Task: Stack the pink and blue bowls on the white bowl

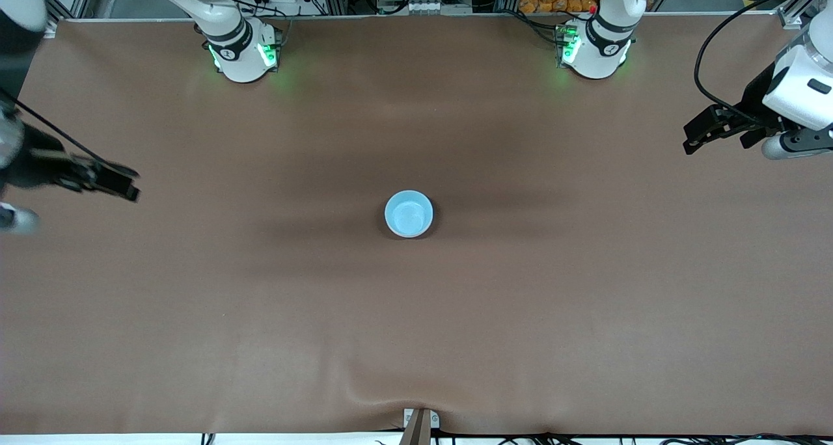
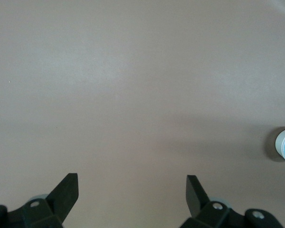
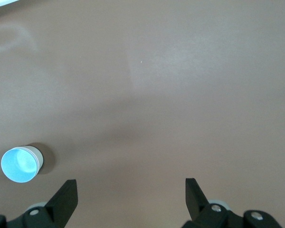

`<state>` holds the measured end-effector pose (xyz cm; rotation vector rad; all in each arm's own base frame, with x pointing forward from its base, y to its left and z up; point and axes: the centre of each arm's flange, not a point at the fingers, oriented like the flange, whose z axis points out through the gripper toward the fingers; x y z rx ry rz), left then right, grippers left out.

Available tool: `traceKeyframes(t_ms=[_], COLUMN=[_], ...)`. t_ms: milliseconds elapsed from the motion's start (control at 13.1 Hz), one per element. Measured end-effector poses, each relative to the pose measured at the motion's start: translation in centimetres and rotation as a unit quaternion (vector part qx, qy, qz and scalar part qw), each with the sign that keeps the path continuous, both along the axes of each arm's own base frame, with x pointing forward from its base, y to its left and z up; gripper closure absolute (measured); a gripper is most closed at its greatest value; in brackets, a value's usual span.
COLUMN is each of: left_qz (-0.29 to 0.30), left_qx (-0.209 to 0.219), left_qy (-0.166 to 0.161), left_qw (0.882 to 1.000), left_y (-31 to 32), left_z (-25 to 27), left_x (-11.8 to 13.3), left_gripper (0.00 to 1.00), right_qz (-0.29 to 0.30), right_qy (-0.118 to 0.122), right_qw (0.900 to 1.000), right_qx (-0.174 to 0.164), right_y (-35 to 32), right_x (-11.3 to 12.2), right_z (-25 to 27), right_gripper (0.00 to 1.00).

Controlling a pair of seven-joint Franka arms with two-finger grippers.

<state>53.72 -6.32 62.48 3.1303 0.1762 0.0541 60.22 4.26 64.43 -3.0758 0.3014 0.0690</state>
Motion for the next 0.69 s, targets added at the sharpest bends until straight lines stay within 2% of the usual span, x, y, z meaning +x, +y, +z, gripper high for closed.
traceKeyframes(t_ms=[228, 381, 533, 685], left_qz=[0.000, -0.001, -0.004, -0.004], left_qx=[0.000, 0.000, 0.001, 0.001], left_qy=[0.000, 0.003, 0.007, 0.009], left_qw=[1.000, 1.000, 1.000, 1.000], left_y=[0.0, -0.1, -0.4, -0.5], left_z=[0.1, 0.0, 0.0, -0.1], left_x=[0.0, -0.1, -0.2, -0.3], left_gripper=[0.00, 0.00, 0.00, 0.00], right_qz=[-0.004, -0.006, -0.009, 0.006], right_qy=[-0.017, -0.016, -0.017, -0.024], right_qw=[1.000, 1.000, 1.000, 0.999], right_qx=[-0.002, -0.003, -0.009, -0.031], right_y=[-0.2, -0.4, -1.1, -1.3], right_x=[-3.7, -5.3, -5.9, -5.8], right_z=[-0.2, -1.9, -2.7, -2.5], right_gripper=[0.00, 0.00, 0.00, 0.00])
